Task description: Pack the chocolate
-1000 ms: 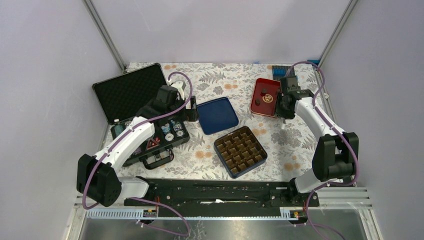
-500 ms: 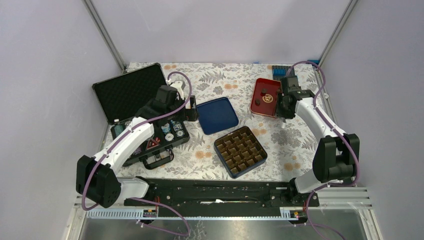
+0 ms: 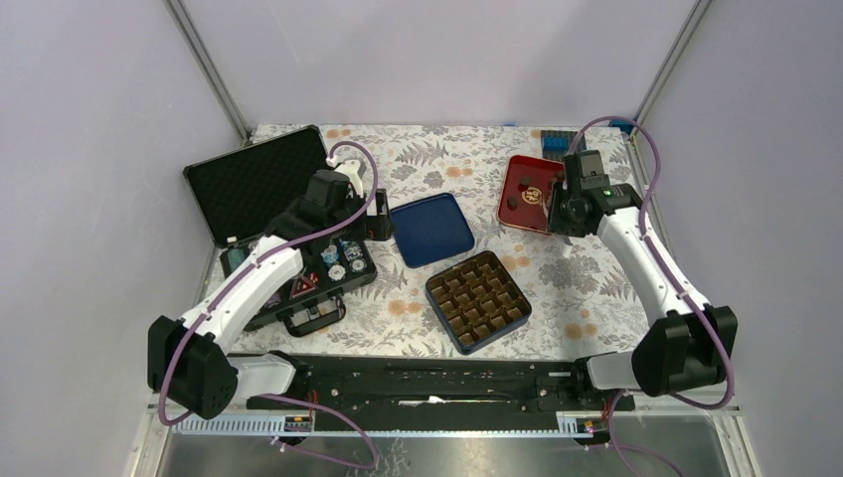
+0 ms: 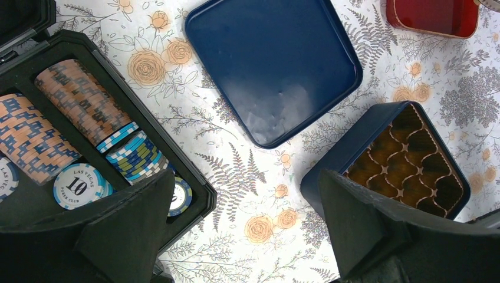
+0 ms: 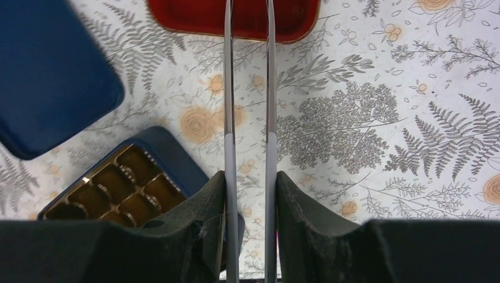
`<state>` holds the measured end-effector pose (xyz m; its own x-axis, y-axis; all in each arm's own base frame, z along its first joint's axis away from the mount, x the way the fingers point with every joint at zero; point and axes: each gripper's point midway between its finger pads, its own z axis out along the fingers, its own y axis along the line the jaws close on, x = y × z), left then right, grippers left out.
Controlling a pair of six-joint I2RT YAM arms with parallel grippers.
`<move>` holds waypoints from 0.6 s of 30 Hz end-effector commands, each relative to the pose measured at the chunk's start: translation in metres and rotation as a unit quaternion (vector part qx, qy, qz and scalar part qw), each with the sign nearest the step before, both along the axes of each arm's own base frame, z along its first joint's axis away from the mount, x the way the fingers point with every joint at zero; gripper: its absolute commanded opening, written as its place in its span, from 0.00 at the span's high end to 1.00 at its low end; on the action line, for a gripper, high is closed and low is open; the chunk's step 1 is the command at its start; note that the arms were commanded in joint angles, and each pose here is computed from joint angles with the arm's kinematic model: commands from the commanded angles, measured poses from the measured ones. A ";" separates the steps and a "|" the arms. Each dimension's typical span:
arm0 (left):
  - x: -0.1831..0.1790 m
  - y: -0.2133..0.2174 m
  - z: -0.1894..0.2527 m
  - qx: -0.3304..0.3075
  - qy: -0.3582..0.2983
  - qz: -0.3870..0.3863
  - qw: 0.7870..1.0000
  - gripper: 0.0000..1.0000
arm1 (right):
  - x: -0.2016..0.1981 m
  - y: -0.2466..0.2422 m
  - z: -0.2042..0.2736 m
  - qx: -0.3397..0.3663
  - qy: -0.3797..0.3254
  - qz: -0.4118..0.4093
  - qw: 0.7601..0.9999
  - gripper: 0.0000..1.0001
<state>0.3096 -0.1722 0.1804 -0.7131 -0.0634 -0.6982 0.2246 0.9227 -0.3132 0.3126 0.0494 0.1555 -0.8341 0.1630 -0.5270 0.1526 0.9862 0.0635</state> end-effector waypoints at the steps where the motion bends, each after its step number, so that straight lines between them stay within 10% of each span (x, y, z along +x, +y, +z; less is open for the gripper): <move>1: 0.006 0.004 0.020 -0.006 -0.030 0.014 0.999 0.01 | -0.014 0.024 0.050 0.048 -0.047 0.034 0.997 0.81; 18: 0.012 0.006 0.026 -0.004 -0.031 0.034 0.999 0.01 | -0.128 0.082 0.072 0.141 -0.006 0.146 0.979 0.85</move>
<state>0.3108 -0.1668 0.1834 -0.7109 -0.0741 -0.6994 0.1962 0.9341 -0.2983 0.2121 0.1158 0.2237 -0.8390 0.0493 -0.5419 -0.1054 0.9623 0.2508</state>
